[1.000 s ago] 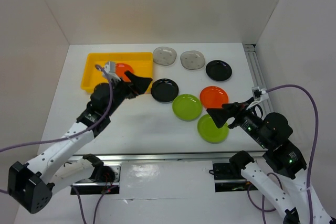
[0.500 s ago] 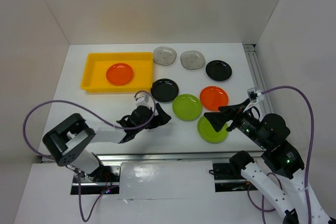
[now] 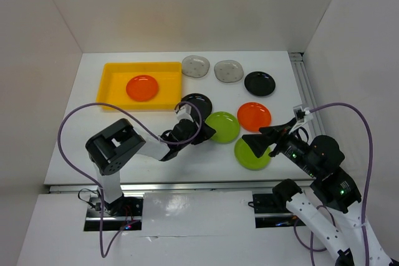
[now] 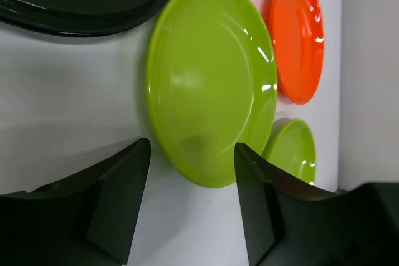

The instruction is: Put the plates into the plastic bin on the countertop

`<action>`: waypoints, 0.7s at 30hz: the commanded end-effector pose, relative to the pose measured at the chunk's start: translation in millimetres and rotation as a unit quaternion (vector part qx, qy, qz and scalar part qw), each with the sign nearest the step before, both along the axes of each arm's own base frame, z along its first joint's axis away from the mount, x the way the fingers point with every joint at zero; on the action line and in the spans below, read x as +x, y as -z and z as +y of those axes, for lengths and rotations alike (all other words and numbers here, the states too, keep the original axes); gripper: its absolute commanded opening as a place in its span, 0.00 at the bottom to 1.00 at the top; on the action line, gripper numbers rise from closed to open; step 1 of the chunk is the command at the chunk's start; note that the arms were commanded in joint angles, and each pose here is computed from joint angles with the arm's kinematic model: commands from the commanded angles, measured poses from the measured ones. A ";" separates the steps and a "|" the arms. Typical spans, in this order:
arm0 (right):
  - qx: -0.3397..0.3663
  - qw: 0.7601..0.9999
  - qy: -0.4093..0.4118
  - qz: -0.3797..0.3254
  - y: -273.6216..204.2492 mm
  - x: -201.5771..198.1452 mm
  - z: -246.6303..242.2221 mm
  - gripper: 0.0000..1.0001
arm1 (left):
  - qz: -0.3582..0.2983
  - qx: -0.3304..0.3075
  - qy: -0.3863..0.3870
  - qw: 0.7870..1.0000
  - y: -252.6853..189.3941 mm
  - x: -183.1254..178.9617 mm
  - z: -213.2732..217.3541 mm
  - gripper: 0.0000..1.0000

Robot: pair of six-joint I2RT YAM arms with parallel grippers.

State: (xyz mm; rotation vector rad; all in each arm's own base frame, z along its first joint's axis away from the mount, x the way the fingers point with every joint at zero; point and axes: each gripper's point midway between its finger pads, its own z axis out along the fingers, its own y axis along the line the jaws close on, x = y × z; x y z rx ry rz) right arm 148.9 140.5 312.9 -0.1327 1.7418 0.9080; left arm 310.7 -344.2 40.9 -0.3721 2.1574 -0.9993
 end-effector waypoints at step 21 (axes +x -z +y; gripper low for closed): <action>0.005 1.000 -0.017 -0.015 1.2 -4.0 3.8 1.00 | 0.064 0.072 -0.087 0.992 51.9 15.7 24.2 0.00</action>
